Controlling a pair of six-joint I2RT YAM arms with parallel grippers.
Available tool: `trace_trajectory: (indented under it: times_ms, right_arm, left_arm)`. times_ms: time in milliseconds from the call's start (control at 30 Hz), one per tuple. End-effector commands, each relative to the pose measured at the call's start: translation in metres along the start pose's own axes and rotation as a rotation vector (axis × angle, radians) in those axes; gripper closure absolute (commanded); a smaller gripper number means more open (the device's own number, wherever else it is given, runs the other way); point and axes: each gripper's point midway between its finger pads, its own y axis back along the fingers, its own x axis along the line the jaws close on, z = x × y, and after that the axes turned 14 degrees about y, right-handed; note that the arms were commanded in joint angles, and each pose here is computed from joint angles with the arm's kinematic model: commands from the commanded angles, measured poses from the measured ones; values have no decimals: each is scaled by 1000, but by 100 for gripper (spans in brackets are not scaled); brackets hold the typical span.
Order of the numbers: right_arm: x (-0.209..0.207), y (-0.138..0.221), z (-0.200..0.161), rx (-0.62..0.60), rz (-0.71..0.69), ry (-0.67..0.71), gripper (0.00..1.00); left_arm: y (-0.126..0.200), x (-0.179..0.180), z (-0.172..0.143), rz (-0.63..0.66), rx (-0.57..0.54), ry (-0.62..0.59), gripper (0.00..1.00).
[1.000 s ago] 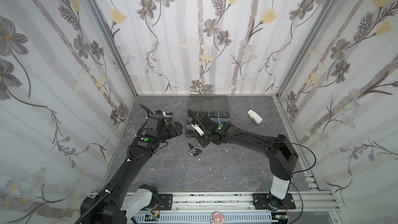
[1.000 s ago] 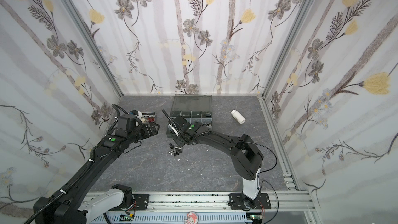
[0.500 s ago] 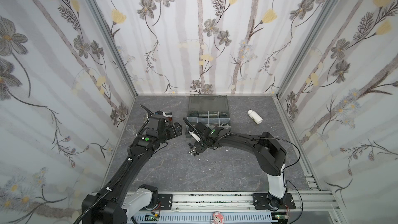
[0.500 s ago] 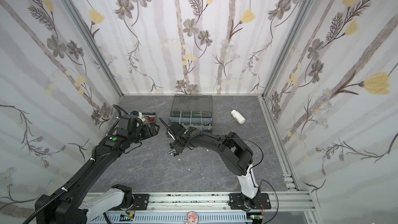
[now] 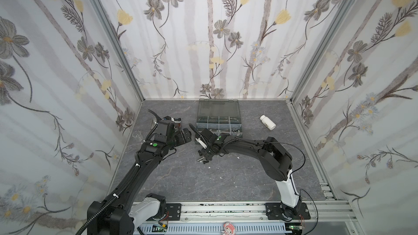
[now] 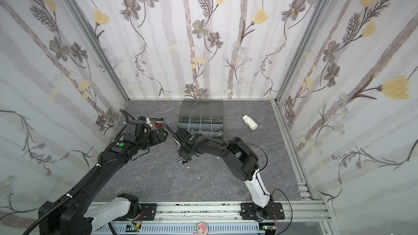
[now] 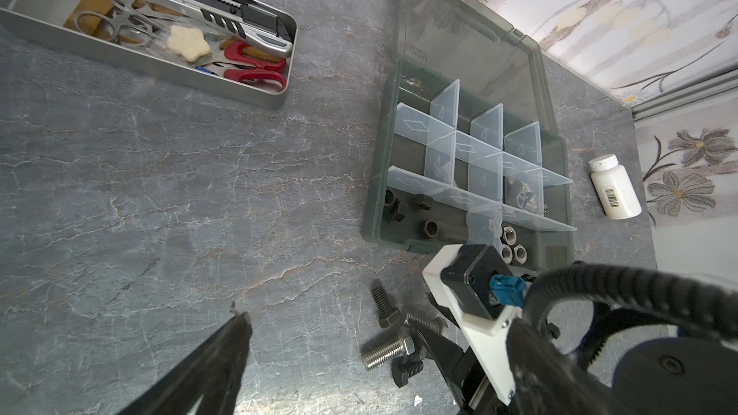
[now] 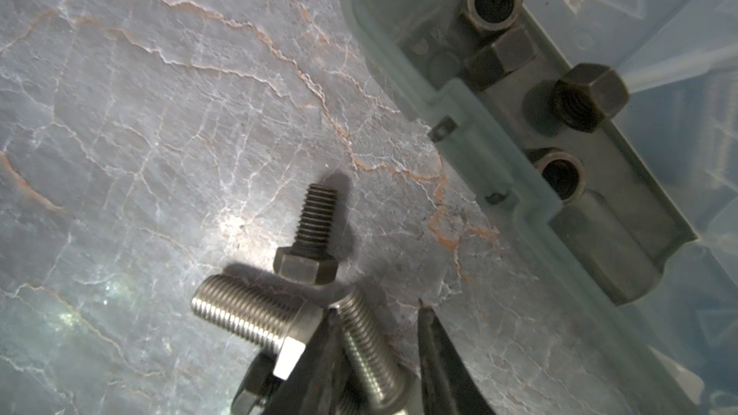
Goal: Sort the screws and nuts into containers
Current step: Pick up the screw from the center of the table.
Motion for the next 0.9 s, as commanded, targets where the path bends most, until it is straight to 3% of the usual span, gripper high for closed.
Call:
trace_trajectory:
  times_ms: [0,233,433,867]
  right_arm:
    - [-4,-4,-1,11,-24,13,64]
    - [-9,-11,-8,36,-43,11,63]
    - [-19,-11,-13,50,-53,-19,74]
    - [-26,-2,-11,33,-52,-50,88]
  left_arm:
    - [1,-1,5,4,-18,-10,0]
    - [-1,-1,4,3,-13,-8,0]
    - [-1,-2,5,4,-14,-10,0]
    - [4,-6,7,-6,-19,-11,0]
